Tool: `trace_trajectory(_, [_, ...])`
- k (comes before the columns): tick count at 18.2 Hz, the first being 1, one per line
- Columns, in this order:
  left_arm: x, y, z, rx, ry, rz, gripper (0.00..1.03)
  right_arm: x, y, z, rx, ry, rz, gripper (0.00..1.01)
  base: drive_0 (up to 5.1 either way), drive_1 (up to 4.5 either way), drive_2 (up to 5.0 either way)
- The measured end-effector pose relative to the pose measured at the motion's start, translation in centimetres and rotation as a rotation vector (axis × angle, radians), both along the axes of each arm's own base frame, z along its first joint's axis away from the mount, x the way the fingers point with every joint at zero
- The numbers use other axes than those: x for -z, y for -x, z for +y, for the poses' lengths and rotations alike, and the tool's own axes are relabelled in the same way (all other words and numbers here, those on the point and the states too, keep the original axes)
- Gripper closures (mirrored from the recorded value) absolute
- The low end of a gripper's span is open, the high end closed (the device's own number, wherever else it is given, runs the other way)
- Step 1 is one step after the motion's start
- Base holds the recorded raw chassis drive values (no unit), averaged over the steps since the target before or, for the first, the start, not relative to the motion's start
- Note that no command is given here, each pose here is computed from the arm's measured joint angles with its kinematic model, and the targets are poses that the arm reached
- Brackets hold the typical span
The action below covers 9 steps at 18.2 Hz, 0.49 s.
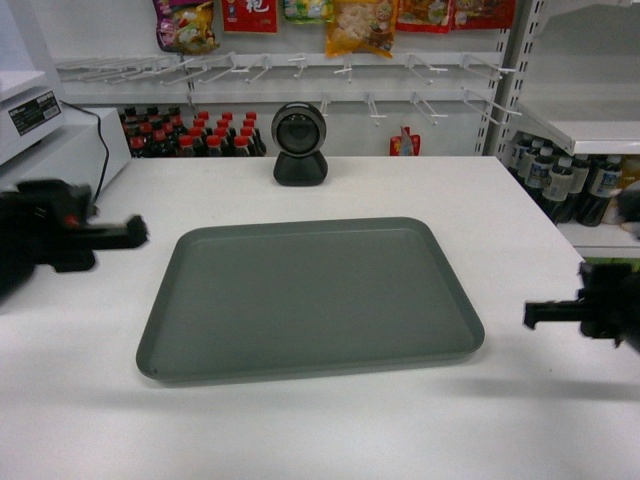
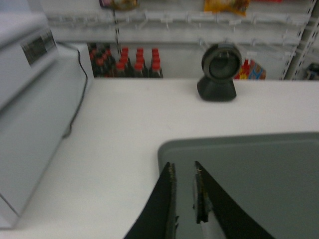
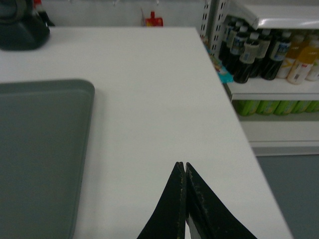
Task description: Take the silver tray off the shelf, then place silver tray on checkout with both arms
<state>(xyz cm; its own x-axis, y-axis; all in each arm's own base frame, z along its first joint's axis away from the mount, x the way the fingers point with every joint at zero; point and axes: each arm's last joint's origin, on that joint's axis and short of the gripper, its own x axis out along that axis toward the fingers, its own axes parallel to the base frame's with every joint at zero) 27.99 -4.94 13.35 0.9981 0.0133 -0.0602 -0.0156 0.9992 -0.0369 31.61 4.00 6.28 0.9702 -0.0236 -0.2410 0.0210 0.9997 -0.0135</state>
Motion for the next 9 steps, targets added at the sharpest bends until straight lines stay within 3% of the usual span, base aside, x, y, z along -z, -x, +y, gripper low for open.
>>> trace_trajectory(3, [-1.4,0.8,0.5,0.003,0.001,-0.056,1.01,-1.1,1.2,-0.3,-0.007,-0.002,-0.015,0.98,0.0,0.0,0.0])
trace_trajectory(5, [-2.5,2.6,1.2,0.012,-0.008,-0.096,1.02,-1.6,3.7,-0.8,-0.024,0.001,0.013,0.98,0.0,0.0,0.0])
trace_trajectory(7, [-1.3,5.0,2.3,0.012,-0.026,-0.011,1.02,-2.5,6.7,-1.8,-0.019,0.004,0.028,0.98,0.0,0.0,0.0])
trace_trajectory(8, [-1.7,5.7,2.7,0.007,-0.028,0.007,1.02,-3.4,7.4,-2.1,-0.014,0.001,-0.008,0.98,0.0,0.0,0.0])
trace_trajectory(9, [-2.5,9.2,3.7,0.014,-0.022,-0.024,1.02,-6.1,11.2,-3.1,-0.021,-0.012,-0.126,0.98,0.0,0.0,0.0])
